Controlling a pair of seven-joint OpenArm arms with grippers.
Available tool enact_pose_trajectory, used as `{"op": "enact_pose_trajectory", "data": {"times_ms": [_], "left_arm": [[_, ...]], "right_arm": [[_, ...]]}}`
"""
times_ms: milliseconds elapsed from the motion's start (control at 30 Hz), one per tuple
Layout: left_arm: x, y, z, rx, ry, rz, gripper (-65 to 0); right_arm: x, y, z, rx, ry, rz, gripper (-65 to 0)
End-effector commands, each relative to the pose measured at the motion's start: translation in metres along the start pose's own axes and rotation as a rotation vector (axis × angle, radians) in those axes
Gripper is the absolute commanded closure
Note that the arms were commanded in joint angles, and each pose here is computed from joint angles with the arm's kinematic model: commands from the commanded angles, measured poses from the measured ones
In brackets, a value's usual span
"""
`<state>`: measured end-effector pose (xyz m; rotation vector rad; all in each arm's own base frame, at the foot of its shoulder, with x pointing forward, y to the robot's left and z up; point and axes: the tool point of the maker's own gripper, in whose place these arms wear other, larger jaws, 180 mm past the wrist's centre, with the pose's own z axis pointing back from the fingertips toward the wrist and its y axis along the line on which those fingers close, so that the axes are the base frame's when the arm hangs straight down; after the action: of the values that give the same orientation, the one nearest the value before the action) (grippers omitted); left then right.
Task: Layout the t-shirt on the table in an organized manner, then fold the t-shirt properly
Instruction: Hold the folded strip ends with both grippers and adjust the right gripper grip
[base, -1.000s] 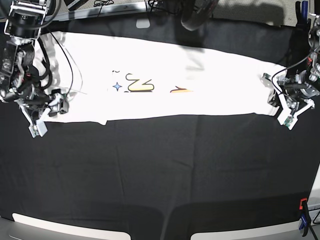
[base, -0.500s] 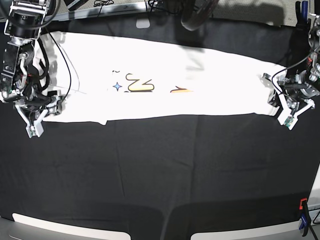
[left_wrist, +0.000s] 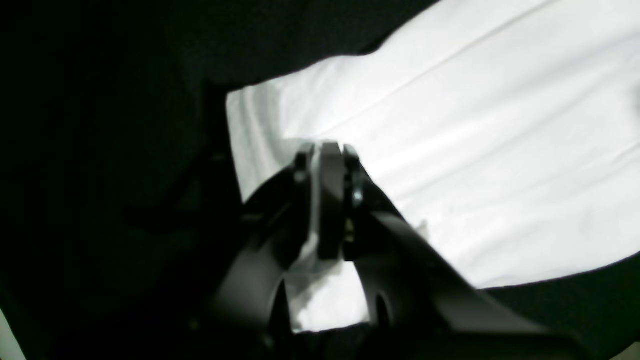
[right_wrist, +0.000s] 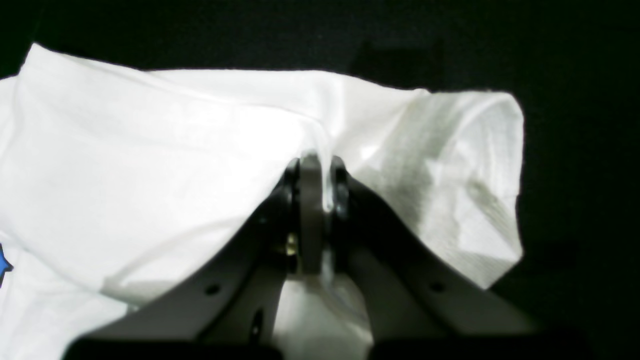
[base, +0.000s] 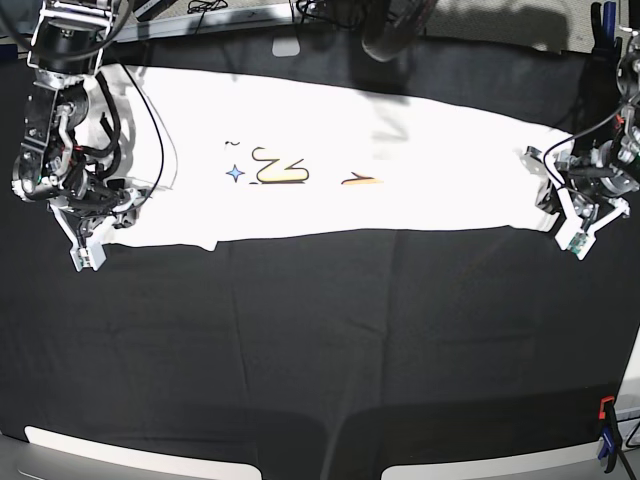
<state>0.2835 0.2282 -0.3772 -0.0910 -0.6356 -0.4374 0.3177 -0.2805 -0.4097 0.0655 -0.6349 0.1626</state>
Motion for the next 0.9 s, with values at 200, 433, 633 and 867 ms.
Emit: {"op": "enact_pose_trajectory", "data": {"times_ms": [200,433,633,867], "left_arm": [[0.013,0.009,0.006,0.024,-0.035,-0.014,0.0],[0.013,0.009,0.006,0.024,-0.036,-0.014,0.0],[0.013,0.009,0.006,0.024,-0.036,-0.014,0.0],[0.013,0.009,0.006,0.022,-0.037,-0.012,0.0]], "right_arm": [[0.013,-0.005,0.005,-0.011,-0.024,0.016,0.0],[0.003,-0.005,0.005,-0.009,0.027,0.019,-14.9],[0.018,0.001,0.012,0.006,-0.019,0.077,0.0],[0.047,0.008,0.037,-0.033,-0.06,0.171,0.0]]}}
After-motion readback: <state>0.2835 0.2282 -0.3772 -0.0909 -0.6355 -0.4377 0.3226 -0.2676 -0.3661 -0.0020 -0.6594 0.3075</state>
